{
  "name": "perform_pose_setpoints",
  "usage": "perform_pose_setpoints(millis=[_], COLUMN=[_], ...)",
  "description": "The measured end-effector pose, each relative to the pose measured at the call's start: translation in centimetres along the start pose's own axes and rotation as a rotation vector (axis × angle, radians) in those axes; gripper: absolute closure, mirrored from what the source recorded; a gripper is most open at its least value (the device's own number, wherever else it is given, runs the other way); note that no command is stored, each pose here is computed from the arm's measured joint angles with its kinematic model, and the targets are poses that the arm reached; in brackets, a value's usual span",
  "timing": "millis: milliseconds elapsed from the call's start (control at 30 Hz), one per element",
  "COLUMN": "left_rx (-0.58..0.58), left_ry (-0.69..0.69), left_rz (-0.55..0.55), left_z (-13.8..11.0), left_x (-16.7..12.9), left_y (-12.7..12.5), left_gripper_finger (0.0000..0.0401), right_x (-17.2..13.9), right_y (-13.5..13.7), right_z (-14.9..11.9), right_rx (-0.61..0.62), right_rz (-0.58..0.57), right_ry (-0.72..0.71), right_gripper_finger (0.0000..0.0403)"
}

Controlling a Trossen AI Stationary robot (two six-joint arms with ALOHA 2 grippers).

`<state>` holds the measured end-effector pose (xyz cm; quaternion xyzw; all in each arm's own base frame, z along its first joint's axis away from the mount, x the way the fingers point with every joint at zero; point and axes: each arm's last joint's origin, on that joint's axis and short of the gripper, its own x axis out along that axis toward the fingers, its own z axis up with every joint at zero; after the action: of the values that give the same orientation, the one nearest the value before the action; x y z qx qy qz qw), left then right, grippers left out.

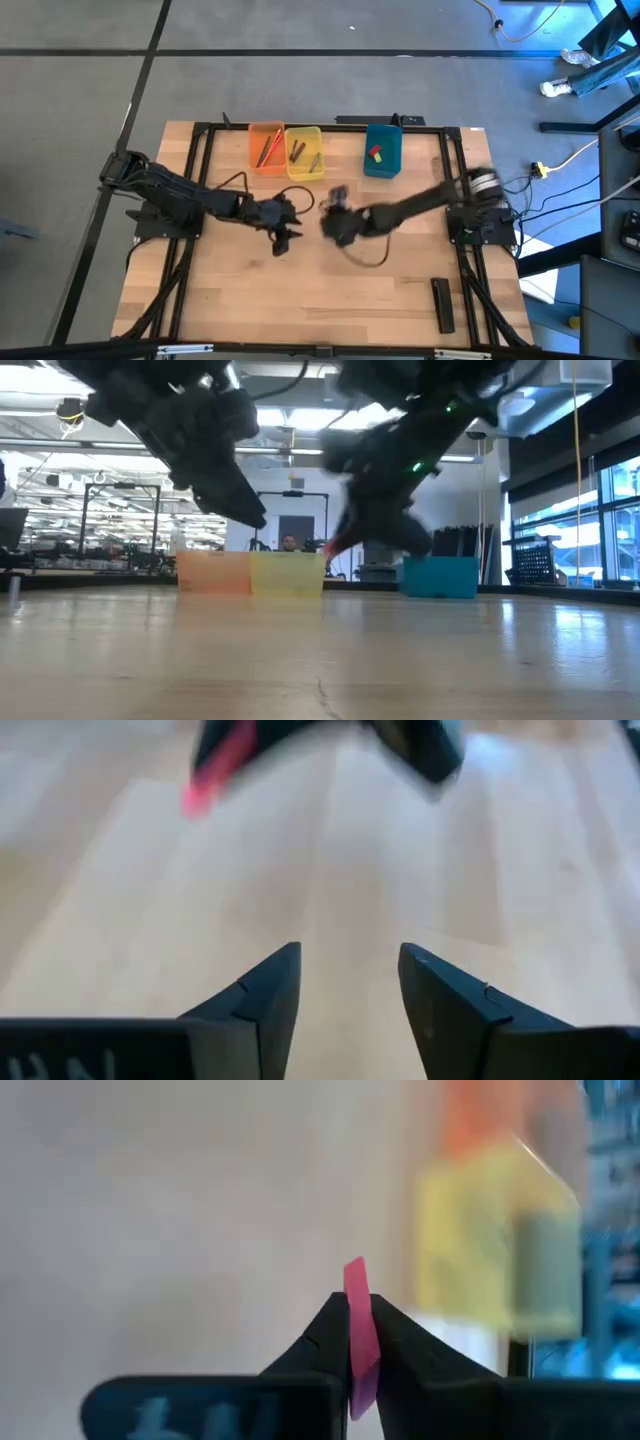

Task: Sort crayons/erasers/pens/pencils in bins
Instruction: Put the pink eraser into the blue bin

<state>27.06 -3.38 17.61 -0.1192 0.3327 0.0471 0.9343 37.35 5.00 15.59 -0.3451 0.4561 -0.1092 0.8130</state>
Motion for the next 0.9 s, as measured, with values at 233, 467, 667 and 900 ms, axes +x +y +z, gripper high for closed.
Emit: perform_pose_setpoints(millis=[233,467,667,900], left_rx=[0.077,0.105,0.080,0.046], left_ry=[-0.085,-0.208,-0.239,-0.245], left_rz=[0.073,0.153,0.248,0.294], left_z=[1.5,2.9,3.3,3.6], left_x=[0.2,0.0,-0.1,-0.2], left_y=[2.6,3.7,5.0,6.6], left_gripper_finger=[0.0234,0.0234,0.0234,0.0234], right_x=[-2.8,-1.5,0.3,0.6], right_y=[-7.9,-12.2,-13.5,-14.7], right_z=[-7.1,-16.5,-20.6,-22.0], right_rx=[0.322,0.803,0.988,1.038], right_rz=[-0.140,-0.219,-0.045,0.010], right_ry=[-0.065,0.217,0.190,0.130], right_gripper_finger=[0.0370,0.0368,0.0366,0.0316])
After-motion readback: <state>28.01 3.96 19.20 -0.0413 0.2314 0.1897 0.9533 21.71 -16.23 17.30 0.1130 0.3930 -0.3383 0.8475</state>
